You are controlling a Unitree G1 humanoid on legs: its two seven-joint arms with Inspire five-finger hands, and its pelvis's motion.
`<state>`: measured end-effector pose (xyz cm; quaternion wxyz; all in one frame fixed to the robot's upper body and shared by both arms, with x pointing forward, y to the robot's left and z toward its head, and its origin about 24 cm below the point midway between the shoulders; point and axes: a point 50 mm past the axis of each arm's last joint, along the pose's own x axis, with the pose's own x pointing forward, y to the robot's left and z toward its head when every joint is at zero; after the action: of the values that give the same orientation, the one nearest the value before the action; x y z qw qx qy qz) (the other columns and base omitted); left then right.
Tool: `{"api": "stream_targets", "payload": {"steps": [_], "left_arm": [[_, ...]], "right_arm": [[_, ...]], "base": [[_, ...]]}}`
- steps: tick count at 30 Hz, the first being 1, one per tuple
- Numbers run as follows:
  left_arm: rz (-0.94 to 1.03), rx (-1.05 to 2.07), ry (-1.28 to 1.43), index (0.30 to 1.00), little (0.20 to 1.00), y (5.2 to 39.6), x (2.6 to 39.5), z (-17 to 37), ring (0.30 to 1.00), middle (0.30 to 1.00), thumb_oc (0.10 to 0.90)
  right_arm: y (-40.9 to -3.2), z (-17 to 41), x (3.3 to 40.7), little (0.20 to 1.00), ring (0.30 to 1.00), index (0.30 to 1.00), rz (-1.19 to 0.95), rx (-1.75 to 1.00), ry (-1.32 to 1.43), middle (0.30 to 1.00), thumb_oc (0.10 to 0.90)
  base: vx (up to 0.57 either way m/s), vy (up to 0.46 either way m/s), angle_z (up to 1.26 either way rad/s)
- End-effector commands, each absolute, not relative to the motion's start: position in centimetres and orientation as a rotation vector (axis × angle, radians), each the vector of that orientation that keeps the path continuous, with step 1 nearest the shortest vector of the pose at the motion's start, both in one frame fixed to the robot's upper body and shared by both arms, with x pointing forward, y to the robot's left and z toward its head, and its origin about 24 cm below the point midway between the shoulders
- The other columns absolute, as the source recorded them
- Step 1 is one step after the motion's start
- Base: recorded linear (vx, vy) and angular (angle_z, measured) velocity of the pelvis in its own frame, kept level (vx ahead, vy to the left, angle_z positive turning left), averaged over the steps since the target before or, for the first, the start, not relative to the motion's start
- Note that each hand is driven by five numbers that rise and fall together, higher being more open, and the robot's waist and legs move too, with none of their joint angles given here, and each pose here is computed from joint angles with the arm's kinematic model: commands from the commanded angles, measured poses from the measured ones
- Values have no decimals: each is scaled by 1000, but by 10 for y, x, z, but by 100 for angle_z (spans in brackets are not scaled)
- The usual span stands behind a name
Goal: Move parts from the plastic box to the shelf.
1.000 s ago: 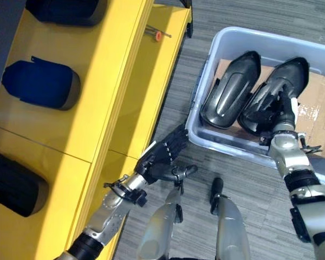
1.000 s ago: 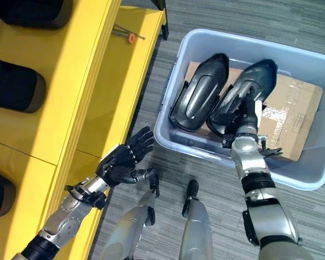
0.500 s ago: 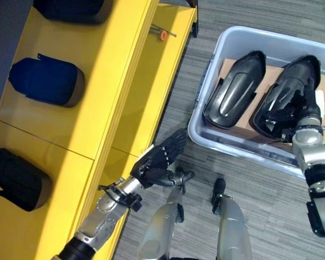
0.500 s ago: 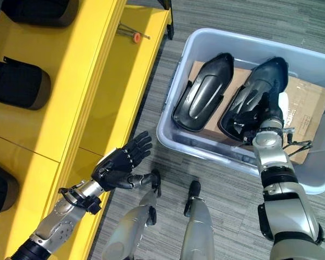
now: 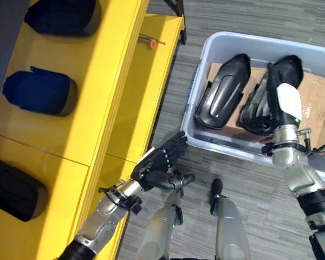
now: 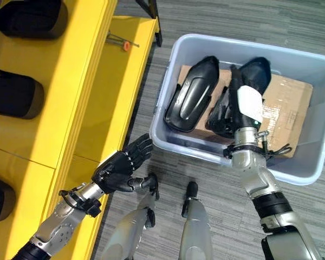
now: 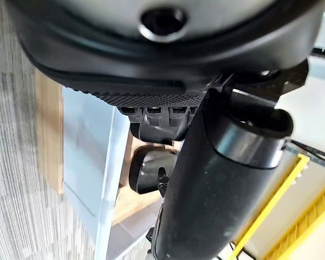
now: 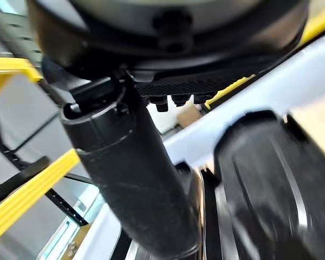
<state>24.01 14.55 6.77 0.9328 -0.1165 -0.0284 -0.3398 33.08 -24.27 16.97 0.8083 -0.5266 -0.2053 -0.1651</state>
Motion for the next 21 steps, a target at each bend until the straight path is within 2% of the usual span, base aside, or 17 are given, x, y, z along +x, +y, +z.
{"api": "stream_targets", "payload": {"steps": [1, 8, 11, 21], "left_arm": [[-809, -340, -296, 1000, 1000, 121, 232, 104, 1000, 1000, 900], [-808, -352, -307, 1000, 1000, 125, 233, 107, 1000, 1000, 900], [-806, -347, -305, 1000, 1000, 125, 237, 107, 1000, 1000, 900], [-823, -313, -305, 1000, 1000, 117, 246, 112, 1000, 1000, 900]], "right_arm": [[-238, 255, 319, 1000, 1000, 1000, -497, -1161, -833, 1000, 900], [-224, 237, 311, 1000, 1000, 1000, -395, -1168, -800, 1000, 900], [-227, 211, 319, 1000, 1000, 1000, -337, -1206, -648, 1000, 900], [-243, 195, 345, 1000, 1000, 1000, -382, -1193, -488, 1000, 900]], "base": [[10, 17, -7], [2, 10, -4], [0, 0, 0], [-29, -14, -1]]}}
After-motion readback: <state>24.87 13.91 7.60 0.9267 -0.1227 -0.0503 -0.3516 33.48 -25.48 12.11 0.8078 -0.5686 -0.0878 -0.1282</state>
